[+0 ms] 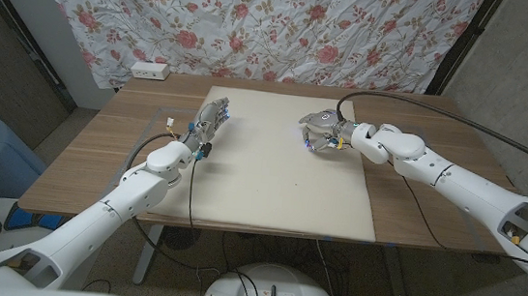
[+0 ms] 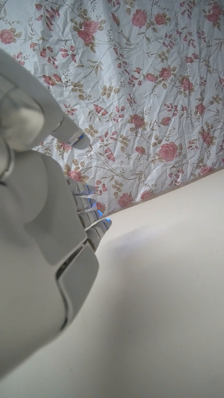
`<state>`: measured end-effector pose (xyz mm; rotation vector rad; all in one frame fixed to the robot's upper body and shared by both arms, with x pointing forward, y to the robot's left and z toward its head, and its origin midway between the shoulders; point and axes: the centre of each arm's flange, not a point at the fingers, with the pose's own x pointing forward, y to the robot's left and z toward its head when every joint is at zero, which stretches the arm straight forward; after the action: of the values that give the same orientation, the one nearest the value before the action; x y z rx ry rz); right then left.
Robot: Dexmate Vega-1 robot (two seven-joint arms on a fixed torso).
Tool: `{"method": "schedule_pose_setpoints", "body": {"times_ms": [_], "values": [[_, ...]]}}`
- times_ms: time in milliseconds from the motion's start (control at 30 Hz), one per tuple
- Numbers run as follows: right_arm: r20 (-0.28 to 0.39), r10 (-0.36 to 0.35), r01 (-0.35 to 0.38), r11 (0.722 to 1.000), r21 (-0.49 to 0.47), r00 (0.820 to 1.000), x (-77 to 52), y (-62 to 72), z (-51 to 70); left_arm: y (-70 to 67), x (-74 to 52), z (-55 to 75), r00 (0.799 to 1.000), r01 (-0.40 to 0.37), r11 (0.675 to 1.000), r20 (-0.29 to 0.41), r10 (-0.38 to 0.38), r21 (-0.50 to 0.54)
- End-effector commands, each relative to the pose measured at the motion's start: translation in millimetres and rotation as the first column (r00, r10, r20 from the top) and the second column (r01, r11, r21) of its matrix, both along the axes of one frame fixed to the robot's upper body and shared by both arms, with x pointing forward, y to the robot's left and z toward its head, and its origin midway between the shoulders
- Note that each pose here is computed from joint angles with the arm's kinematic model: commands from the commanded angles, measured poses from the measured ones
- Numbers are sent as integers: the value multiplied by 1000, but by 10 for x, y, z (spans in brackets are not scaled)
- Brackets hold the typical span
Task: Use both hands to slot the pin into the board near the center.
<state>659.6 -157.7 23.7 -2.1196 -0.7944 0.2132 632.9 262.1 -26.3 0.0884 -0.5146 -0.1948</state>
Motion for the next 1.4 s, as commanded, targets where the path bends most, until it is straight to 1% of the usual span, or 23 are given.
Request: {"method": "schedule_pose_setpoints", "body": {"times_ms": [33, 367, 600, 1100, 1400], "values": [[12, 1, -1, 1000, -3, 1000, 9, 15, 4, -6, 0, -8, 1000, 4, 1000, -2, -4, 0], [12, -7, 7, 1000, -9, 1000, 8, 22, 17, -2, -9, -24, 1000, 4, 1000, -2, -4, -2], [11, -13, 13, 1000, -13, 1000, 4, 18, -5, 1, -14, -46, 1000, 5, 1000, -5, -5, -6], [-10, -45, 45, 999, -24, 999, 2, 29, -29, 2, -2, -37, 1000, 12, 1000, -5, -12, -1], [-26, -55, 54, 998, -23, 998, 7, 47, -29, 15, -21, -48, 1000, 8, 1000, -8, -8, -1]]}}
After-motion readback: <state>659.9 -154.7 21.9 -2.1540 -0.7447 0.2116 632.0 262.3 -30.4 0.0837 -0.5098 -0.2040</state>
